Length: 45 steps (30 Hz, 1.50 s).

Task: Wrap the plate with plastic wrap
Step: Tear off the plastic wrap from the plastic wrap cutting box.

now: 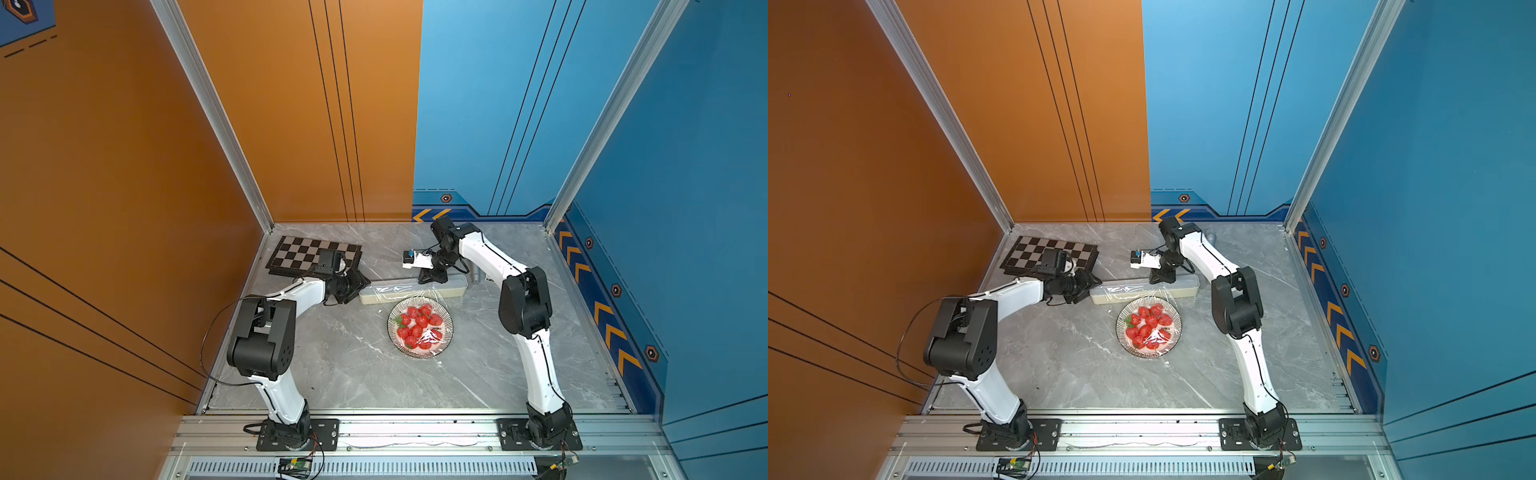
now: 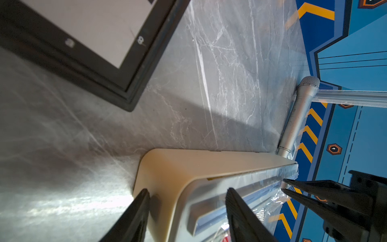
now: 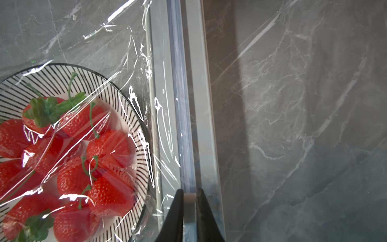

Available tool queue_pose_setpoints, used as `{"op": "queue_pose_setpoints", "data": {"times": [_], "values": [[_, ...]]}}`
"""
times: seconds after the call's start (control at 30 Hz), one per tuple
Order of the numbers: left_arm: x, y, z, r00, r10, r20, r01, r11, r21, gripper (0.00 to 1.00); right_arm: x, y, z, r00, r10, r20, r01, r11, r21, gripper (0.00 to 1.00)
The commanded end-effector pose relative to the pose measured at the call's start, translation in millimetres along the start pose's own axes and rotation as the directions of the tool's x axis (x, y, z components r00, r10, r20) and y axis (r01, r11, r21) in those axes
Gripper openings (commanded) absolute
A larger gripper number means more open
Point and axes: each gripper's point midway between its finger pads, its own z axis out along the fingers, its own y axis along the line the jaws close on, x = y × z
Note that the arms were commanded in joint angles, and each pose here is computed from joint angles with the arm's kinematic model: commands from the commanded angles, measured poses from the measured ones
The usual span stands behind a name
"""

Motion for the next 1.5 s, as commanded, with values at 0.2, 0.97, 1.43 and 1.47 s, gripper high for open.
{"op": "queue_pose_setpoints", "data": {"times": [0.2, 0.97, 1.43, 1.47], "values": [[1, -32, 2, 0.999, 0.038, -0.017, -0.036, 0.996, 0.083, 0.52, -42, 4, 24, 0.993, -0.051, 0.110, 0.053, 0.998, -0.021, 0.14], [-4, -40, -6, 0.999, 0.050, 0.010, -0.050, 0.993, 0.111, 0.53, -92, -3, 52, 0.979, -0.077, 0.187, 0.074, 0.997, 0.024, 0.14], [-21, -16, -40, 0.997, 0.030, 0.075, -0.036, 0.997, 0.075, 0.55, -87, -1, 43, 0.979, -0.075, 0.189, 0.071, 0.997, 0.023, 0.14], [-22, -15, -41, 0.997, 0.028, 0.075, -0.034, 0.997, 0.075, 0.52, -88, 0, 45, 0.979, -0.077, 0.189, 0.074, 0.997, 0.021, 0.14]]}}
